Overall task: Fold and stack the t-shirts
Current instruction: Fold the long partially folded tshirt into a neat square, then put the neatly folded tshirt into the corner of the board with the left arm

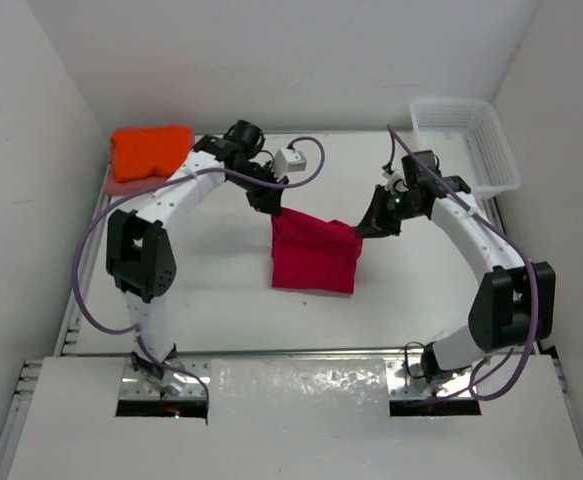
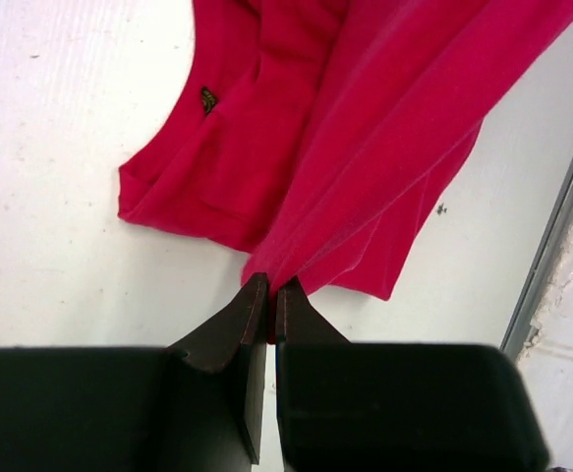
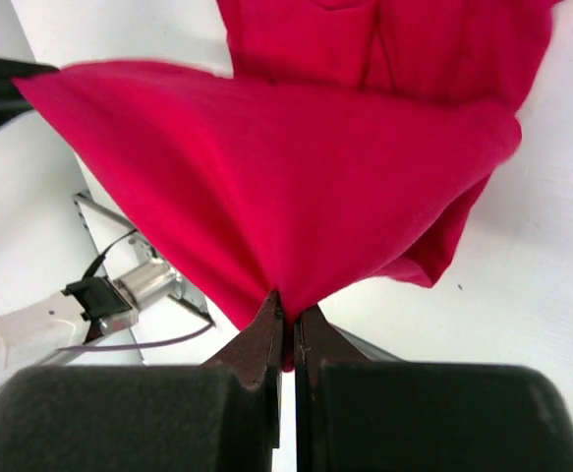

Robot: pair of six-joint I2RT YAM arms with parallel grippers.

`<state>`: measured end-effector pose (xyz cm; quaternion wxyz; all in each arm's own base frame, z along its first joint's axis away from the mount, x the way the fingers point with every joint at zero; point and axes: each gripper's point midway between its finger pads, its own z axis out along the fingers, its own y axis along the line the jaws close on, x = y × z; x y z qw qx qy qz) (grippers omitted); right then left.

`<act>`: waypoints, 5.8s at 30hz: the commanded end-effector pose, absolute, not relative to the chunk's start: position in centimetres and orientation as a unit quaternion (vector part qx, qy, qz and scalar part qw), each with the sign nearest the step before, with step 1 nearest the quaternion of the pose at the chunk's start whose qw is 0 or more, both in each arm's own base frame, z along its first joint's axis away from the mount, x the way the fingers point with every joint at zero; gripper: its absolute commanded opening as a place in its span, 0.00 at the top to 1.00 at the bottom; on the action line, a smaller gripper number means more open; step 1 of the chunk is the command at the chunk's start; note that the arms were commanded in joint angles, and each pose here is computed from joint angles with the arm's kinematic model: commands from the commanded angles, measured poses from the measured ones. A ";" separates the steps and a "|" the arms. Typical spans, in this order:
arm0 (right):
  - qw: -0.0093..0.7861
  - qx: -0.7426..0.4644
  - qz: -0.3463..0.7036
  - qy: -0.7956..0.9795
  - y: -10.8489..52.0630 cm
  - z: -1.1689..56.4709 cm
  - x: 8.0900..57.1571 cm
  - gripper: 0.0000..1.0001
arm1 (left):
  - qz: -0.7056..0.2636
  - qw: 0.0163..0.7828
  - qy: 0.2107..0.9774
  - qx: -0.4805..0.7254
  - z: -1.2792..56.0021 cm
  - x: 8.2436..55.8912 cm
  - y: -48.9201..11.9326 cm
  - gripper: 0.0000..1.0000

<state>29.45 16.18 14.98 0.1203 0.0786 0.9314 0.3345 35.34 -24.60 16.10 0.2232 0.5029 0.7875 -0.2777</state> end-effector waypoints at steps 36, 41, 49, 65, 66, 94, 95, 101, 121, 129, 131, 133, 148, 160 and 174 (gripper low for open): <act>0.054 0.109 0.345 0.931 18.0 14.4 18.0 1.00 | -0.355 0.185 0.750 0.526 16.4 23.3 -23.0 1.00; 0.066 0.121 0.350 0.927 17.3 13.4 21.6 1.00 | -0.349 0.190 0.766 0.506 14.7 26.2 -22.5 1.00; 0.087 0.127 0.345 0.926 17.3 12.1 29.0 1.00 | -0.300 0.270 0.787 0.466 14.4 35.4 -24.2 1.00; 0.135 0.208 0.318 0.915 14.3 7.1 40.6 0.96 | -0.224 0.318 0.838 0.384 10.0 45.4 -23.3 1.00; 0.144 0.219 0.322 0.910 14.2 6.6 41.9 0.91 | -0.215 0.333 0.837 0.377 10.3 46.6 -23.2 1.00; 0.263 0.031 0.245 0.933 17.6 3.5 43.6 1.00 | -0.294 0.243 0.877 0.294 6.7 43.3 -27.1 0.63; 0.255 0.038 0.235 0.937 17.3 2.6 43.6 1.00 | -0.274 0.245 0.885 0.285 5.7 43.9 -26.6 0.62; 0.261 0.117 0.198 0.938 14.1 0.0 46.0 1.00 | -0.218 0.238 0.914 0.247 1.7 47.0 -24.5 0.61; 0.251 0.047 0.209 0.944 14.4 5.6 42.5 0.35 | -0.240 0.291 0.906 0.190 10.4 44.3 -20.3 0.00; 0.175 0.038 0.186 0.966 16.5 0.3 40.7 0.33 | -0.265 0.215 0.934 0.108 3.7 41.0 -20.4 0.00; 0.167 0.046 0.177 0.969 16.4 -0.7 39.7 0.34 | -0.265 0.201 0.939 0.085 2.3 40.4 -20.2 0.00; 0.157 0.045 0.178 0.970 16.9 -1.7 38.6 0.35 | -0.267 0.174 0.945 0.068 0.4 39.4 -20.3 0.00; 0.145 0.052 0.247 0.957 20.5 -3.7 36.4 0.41 | -0.428 0.029 0.903 0.010 -6.7 35.8 -25.7 0.42; 0.142 0.079 0.208 0.965 14.7 -0.4 34.8 0.29 | -0.401 0.156 0.901 0.057 2.1 44.6 -20.3 1.00; 0.174 0.022 0.129 0.976 10.4 5.1 34.0 0.18 | -0.042 0.246 0.946 0.209 8.8 54.3 -6.0 1.00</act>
